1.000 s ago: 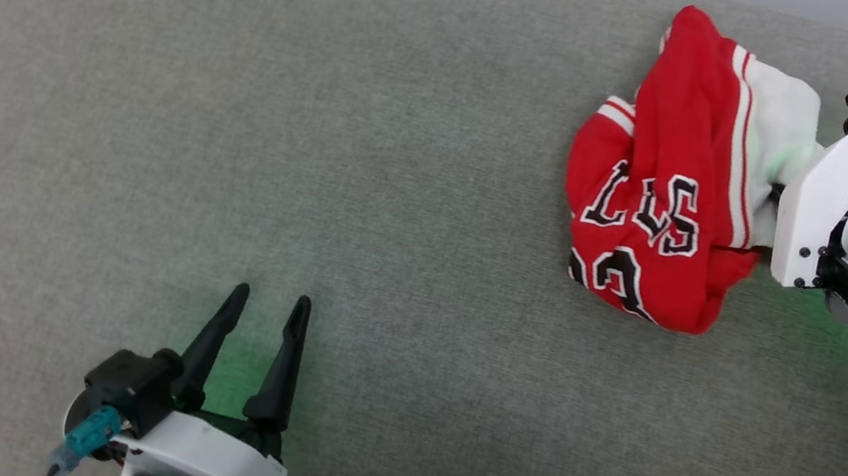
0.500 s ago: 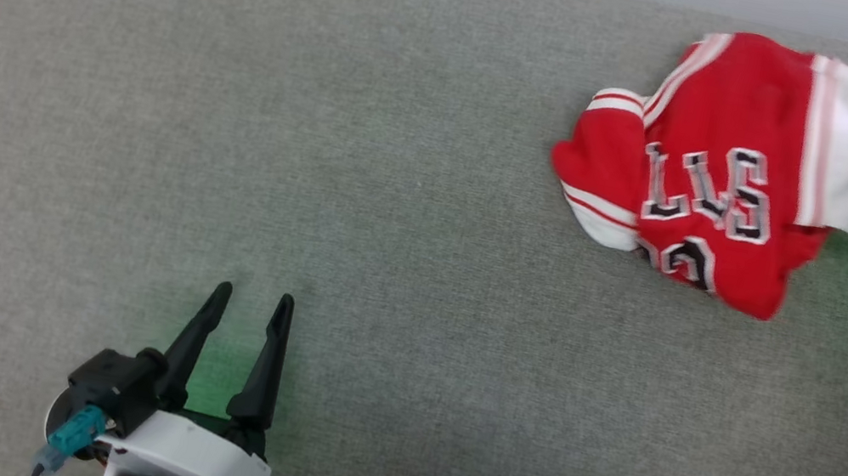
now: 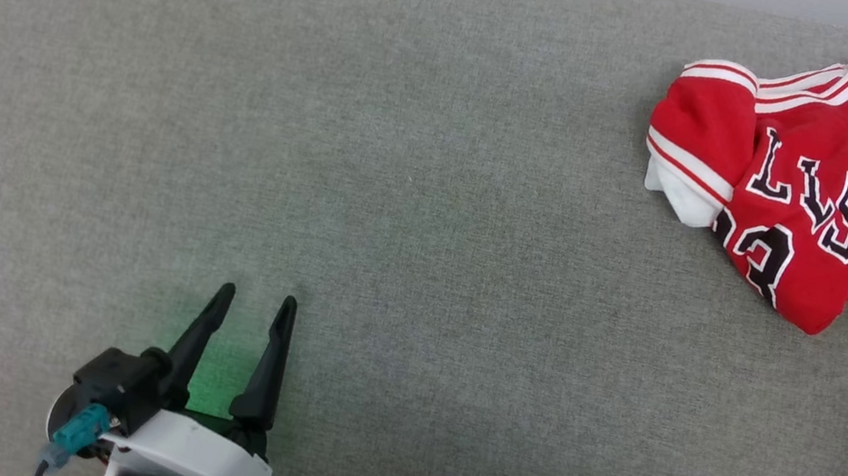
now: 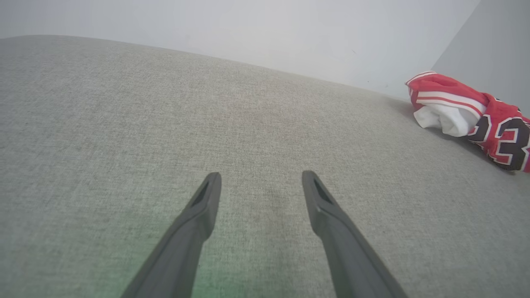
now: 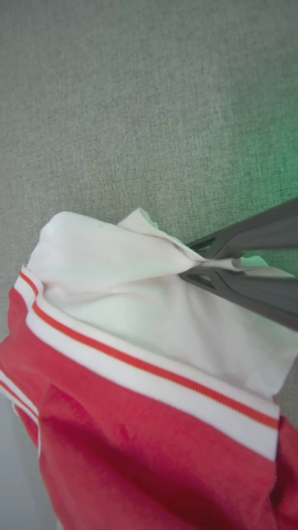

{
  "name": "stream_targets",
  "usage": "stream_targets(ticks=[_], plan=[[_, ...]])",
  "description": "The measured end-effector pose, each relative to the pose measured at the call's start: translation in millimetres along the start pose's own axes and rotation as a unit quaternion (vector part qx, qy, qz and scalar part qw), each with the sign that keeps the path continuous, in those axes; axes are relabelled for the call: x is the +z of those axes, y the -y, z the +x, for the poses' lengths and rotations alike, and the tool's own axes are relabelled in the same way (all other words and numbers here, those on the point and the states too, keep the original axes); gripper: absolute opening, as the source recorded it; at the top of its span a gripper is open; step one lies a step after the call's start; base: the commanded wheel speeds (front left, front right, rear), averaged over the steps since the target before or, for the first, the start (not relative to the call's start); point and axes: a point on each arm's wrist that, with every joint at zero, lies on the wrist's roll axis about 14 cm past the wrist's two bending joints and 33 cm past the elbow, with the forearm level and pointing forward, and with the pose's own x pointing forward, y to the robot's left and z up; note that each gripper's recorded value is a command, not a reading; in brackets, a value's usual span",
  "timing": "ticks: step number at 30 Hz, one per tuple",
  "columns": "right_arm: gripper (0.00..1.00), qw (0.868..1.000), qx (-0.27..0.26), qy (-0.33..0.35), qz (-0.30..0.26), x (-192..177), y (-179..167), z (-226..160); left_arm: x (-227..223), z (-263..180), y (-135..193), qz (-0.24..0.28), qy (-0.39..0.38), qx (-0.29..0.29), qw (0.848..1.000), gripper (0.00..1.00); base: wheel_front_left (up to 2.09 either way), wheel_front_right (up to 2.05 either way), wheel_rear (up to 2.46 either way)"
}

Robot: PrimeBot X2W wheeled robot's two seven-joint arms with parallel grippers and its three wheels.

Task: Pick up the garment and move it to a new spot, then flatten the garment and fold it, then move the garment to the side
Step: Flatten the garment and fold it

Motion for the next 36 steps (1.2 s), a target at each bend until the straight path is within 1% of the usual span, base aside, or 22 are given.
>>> stream_targets(ticks=[2,3,4,5,13,16,17,20,22,24,26,29,31,34,36], plan=[[0.0,1.0,-0.002,0.004,0.001,0,-1,-1,1,0,-1,0.002,0.001,0.0,1.0,1.0,0.0,0.0,0.0],[0.11,1.0,-0.002,0.007,0.0,0,-2,-2,2,0,-1,0.002,0.002,0.0,1.0,1.0,0.0,0.0,0.0],[0.47,1.0,0.0,0.013,0.004,1,-4,-3,3,0,-1,0.003,0.003,-0.001,1.0,1.0,0.0,0.0,0.0],[1.0,1.0,0.0,0.021,0.007,2,-6,-5,4,-1,-1,0.003,0.004,-0.001,1.0,1.0,0.0,0.0,0.0],[1.0,0.994,-0.002,0.106,-0.006,23,-8,-35,28,-3,1,0.008,0.036,-0.015,0.999,1.0,0.0,0.0,0.0],[1.0,0.989,0.005,0.146,-0.021,29,-13,-53,44,1,6,0.028,0.052,-0.04,0.997,1.0,0.0,0.0,0.0],[1.0,0.986,0.012,0.161,-0.035,30,-18,-60,50,5,9,0.04,0.058,-0.052,0.996,1.0,0.0,0.0,0.0],[1.0,0.977,0.044,0.202,-0.053,27,-39,-82,71,22,24,0.066,0.072,-0.093,0.991,1.0,0.0,0.0,0.0],[1.0,0.967,0.071,0.233,-0.071,22,-55,-100,91,37,38,0.071,0.082,-0.121,0.987,1.0,0.0,0.0,0.0],[1.0,0.96,0.089,0.256,-0.068,17,-65,-116,110,53,54,0.079,0.086,-0.149,0.982,1.0,0.0,0.0,0.0],[1.0,0.957,0.107,0.261,-0.066,2,-76,-130,126,67,73,0.087,0.084,-0.179,0.976,1.0,0.0,0.0,0.0],[1.0,0.954,0.124,0.27,-0.048,-15,-88,-147,140,88,100,0.082,0.059,-0.214,0.972,1.0,0.0,0.0,0.0],[1.0,0.952,0.128,0.275,-0.038,-21,-92,-157,143,104,115,0.064,0.027,-0.228,0.971,1.0,0.0,0.0,0.0],[1.0,0.952,0.124,0.28,-0.023,-29,-91,-167,122,122,130,0.063,-0.062,-0.24,0.967,1.0,0.0,0.0,0.0],[1.0,0.951,0.116,0.285,-0.019,-31,-87,-172,96,127,143,0.067,-0.139,-0.251,0.956,1.0,0.0,0.0,0.0]])
